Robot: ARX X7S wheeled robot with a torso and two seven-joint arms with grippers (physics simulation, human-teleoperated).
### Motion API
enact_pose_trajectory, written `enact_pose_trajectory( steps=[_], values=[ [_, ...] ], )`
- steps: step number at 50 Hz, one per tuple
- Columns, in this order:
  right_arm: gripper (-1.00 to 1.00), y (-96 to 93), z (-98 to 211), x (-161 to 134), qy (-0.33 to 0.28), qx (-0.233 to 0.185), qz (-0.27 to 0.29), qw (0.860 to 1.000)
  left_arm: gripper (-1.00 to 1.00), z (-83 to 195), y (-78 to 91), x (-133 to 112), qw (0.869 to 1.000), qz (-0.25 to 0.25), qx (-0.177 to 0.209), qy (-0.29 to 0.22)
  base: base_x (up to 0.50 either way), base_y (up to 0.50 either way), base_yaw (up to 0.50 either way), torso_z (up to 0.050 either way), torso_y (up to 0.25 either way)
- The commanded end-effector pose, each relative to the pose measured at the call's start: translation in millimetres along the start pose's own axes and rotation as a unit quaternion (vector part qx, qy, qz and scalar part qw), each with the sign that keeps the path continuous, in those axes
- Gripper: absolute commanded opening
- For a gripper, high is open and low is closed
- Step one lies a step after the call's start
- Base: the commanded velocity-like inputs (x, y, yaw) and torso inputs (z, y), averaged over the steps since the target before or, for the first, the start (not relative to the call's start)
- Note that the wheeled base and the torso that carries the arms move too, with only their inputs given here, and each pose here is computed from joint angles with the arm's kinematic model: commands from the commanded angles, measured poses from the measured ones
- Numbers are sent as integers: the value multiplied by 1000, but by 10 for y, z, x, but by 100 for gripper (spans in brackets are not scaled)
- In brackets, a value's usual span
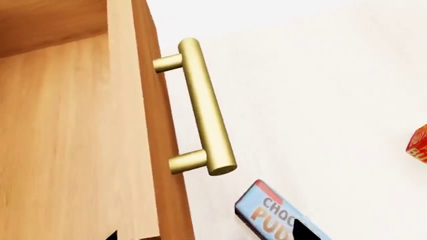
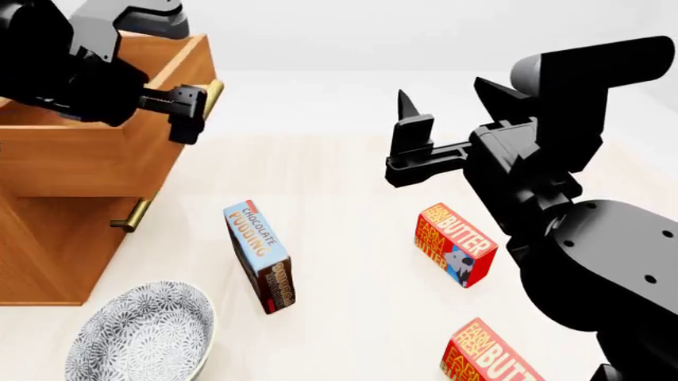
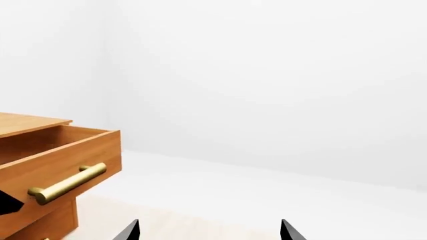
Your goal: Put the butter at the front in the top drawer of the cabinet and close it.
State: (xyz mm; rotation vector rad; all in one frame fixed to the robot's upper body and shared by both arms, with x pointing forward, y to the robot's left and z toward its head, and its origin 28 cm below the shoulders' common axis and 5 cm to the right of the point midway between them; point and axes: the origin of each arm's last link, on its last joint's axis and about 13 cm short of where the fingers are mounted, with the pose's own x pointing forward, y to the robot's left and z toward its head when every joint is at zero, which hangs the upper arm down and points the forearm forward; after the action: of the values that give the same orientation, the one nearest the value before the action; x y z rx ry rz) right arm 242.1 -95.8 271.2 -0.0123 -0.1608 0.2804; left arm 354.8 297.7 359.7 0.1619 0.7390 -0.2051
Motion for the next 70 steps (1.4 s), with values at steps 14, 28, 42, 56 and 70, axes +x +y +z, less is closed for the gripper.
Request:
enact_pose_trajectory(
  steps=[14,28,42,56,70],
  values=[
    [100,-8,24,-43,-3,2,-2,1000,100,191,-434,16,989,-125,79,-28,0,0,0,0,0],
    [100,-3,28,-47,-6,3,0,1000,100,251,-486,-58,985,-136,93,-47,0,0,0,0,0],
    [100,-5,41,-88,-10,4,-1,1000,100,372,-504,-310,981,-115,91,-125,0,0,0,0,1],
    [100,0,51,-89,-16,6,2,1000,100,213,-569,-837,943,-18,99,-316,0,0,0,0,0],
    [100,-19,34,-116,-16,3,-4,1000,100,-410,-698,-835,825,123,139,-534,0,0,0,0,0]
  ],
)
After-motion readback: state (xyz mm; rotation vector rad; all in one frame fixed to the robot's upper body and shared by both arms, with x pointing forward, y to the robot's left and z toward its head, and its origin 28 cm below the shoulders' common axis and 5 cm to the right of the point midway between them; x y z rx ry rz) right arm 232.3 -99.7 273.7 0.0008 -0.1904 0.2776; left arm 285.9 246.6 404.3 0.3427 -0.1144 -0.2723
